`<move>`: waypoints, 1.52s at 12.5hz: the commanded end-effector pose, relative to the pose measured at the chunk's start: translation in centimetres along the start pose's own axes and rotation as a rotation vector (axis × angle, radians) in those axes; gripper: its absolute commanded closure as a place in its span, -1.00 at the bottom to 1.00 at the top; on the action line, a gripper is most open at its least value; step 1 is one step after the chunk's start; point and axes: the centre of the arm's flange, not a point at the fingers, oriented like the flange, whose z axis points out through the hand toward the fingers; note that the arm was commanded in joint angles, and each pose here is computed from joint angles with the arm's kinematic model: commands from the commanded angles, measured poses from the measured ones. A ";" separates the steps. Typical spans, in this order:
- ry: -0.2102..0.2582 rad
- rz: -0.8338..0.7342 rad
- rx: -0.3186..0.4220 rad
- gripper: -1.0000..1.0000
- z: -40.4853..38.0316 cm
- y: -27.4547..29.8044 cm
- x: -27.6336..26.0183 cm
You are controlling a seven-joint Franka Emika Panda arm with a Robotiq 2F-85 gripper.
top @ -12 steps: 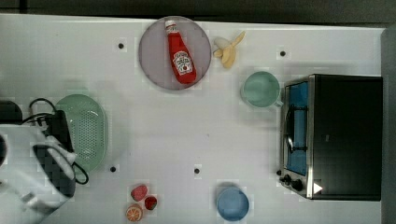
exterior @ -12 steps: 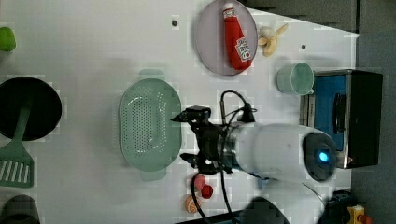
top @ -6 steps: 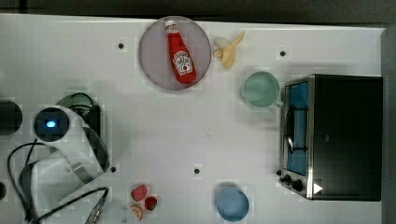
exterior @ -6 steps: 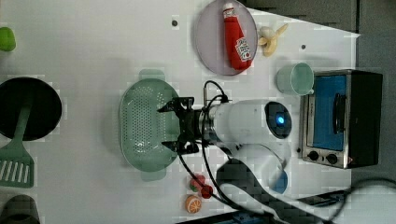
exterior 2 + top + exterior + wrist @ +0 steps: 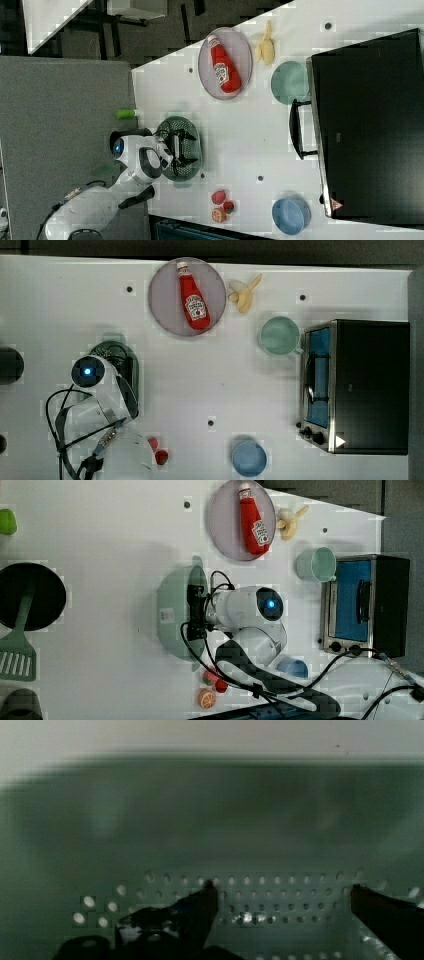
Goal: Drag strainer left to right.
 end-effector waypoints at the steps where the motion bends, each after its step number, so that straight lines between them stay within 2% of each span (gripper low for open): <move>1: 0.005 0.020 0.061 -1.00 -2.5 -0.6 -1.3; 7: 0.044 0.069 0.059 -1.00 -3.1 -1.4 2.9; 19: 0.094 -0.023 0.063 -1.00 -6.2 -2.0 17.2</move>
